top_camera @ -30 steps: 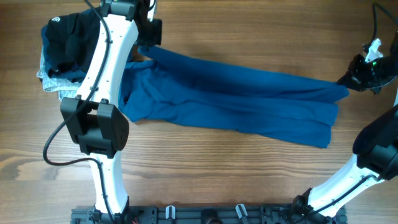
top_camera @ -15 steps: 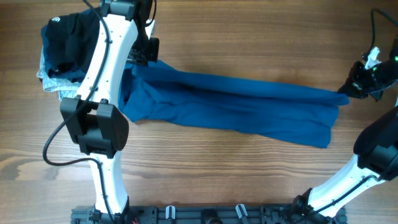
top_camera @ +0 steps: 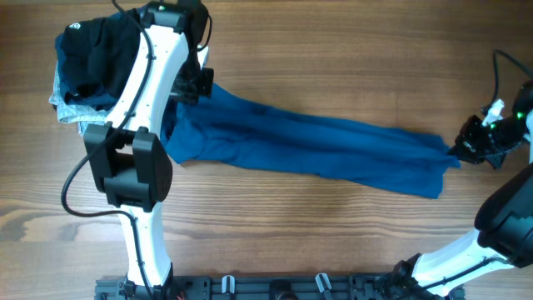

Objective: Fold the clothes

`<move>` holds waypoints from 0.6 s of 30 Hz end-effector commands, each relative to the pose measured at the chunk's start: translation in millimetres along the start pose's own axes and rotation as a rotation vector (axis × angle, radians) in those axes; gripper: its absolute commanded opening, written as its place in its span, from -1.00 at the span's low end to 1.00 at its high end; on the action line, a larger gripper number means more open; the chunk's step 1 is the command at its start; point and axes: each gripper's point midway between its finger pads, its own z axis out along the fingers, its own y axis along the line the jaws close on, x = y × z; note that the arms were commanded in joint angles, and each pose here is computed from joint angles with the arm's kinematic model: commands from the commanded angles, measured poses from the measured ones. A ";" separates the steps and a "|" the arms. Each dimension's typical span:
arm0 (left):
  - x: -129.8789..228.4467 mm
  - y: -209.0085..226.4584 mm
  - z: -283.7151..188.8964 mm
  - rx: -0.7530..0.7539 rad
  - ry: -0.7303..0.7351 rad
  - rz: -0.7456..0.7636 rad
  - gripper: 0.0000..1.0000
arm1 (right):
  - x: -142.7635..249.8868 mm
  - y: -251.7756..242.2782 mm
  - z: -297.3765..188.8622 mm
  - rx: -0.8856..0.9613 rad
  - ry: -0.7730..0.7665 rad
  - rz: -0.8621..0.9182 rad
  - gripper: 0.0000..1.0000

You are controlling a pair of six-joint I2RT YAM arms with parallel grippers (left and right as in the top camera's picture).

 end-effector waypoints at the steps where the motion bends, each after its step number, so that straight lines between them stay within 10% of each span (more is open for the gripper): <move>1: 8.9 4.8 16.0 -0.013 0.044 -0.018 -0.30 | -0.8 -8.3 -3.1 0.029 -0.026 0.037 -0.91; 3: 9.8 4.8 17.5 -0.014 0.048 -0.018 0.54 | -3.8 -8.2 -3.2 0.028 -0.038 0.034 -0.63; 4: 8.0 5.4 17.5 -0.018 0.041 -0.019 0.77 | -5.7 -8.1 -3.2 0.028 -0.046 0.033 0.03; 6: 7.1 6.7 17.6 -0.024 0.037 -0.019 0.89 | -6.0 -8.1 -3.3 0.028 -0.047 0.033 0.51; 18: -21.2 42.6 -31.7 -0.033 -0.196 -0.189 1.00 | -25.3 -12.9 10.6 0.038 -0.132 0.013 0.73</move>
